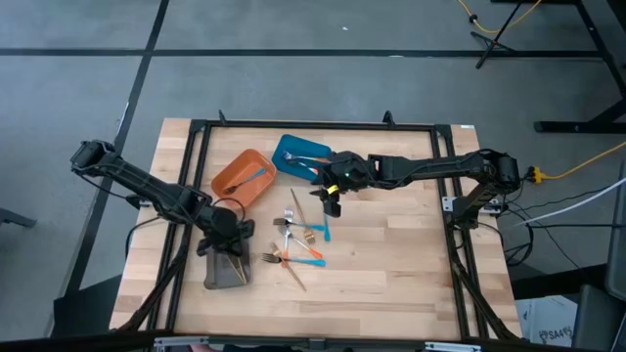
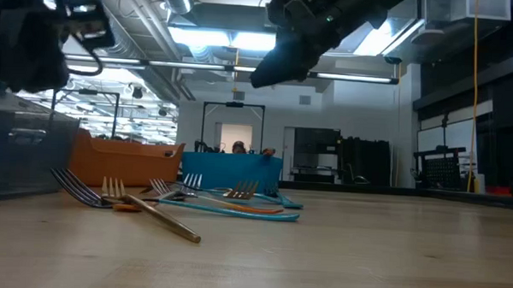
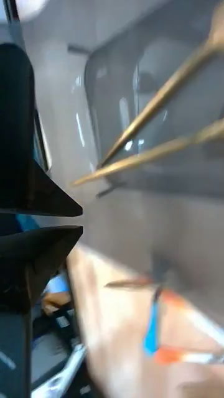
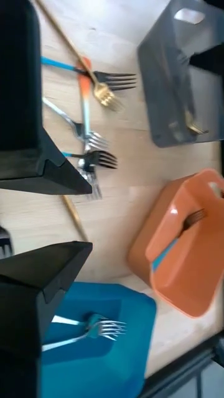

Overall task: Sort silverware by color (type)
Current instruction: Put the blue fork into the orange bin

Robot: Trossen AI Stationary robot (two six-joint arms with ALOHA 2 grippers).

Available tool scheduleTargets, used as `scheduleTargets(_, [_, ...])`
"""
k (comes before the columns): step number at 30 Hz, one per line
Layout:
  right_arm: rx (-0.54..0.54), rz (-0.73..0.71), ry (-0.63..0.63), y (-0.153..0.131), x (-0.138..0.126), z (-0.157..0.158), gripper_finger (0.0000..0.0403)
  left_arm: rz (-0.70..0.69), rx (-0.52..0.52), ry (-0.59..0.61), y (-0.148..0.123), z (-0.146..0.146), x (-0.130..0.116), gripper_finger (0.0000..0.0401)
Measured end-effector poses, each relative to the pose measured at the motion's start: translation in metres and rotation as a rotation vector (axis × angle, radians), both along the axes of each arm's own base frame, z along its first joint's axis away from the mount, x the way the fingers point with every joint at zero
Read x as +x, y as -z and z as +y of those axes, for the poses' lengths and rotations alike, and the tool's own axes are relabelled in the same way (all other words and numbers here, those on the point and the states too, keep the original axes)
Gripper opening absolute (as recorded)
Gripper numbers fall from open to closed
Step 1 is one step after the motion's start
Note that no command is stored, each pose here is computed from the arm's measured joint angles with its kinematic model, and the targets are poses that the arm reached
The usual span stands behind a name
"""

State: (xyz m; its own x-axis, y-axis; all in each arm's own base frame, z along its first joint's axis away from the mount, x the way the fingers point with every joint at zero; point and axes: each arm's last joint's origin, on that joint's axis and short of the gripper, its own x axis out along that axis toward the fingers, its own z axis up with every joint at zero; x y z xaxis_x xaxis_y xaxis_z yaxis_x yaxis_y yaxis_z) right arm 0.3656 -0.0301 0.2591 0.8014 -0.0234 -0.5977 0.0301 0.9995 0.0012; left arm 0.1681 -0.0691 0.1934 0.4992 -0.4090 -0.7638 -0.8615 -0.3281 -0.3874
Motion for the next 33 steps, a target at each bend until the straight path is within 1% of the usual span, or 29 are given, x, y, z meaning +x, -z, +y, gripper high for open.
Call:
scheduleTargets(4, [0.007,0.042,0.002,0.003,-0.002,0.001,0.0122,-0.131,-0.024,0.045,-0.008,-0.003,0.008,0.003])
scheduleTargets(8, [0.049,0.066,0.033,0.005,-0.004,0.001,0.0122,-0.316,-0.029,0.099,-0.019,-0.007,0.017,0.003])
scheduleTargets(10, [0.07,0.07,0.05,0.005,-0.004,0.001,0.0122,-0.406,-0.009,0.118,-0.025,-0.008,0.021,0.003])
scheduleTargets(12, [0.091,0.069,0.067,0.005,-0.004,0.001,0.0122,-0.496,0.038,0.131,-0.03,-0.008,0.024,0.003])
scheduleTargets(16, [0.129,0.082,0.098,0.006,-0.005,0.001,0.0122,-0.658,0.181,0.154,-0.038,-0.007,0.028,0.003])
scheduleTargets(20, [0.136,0.1,0.105,0.008,-0.006,0.001,0.0122,-0.752,0.344,0.173,-0.041,-0.005,0.031,0.003])
scheduleTargets(24, [0.139,0.115,0.106,0.009,-0.007,0.001,0.0122,-0.793,0.529,0.192,-0.042,-0.002,0.032,0.003])
scheduleTargets(27, [0.175,0.118,0.122,0.009,-0.008,0.001,0.0122,-0.808,0.684,0.209,-0.042,0.0,0.032,0.003])
scheduleTargets(31, [0.208,0.118,0.143,0.009,-0.008,0.002,0.0122,-0.802,0.91,0.231,-0.042,0.004,0.033,0.003])
scheduleTargets(33, [0.222,0.118,0.158,0.009,-0.008,0.002,0.0122,-0.791,0.995,0.238,-0.042,0.005,0.033,0.003])
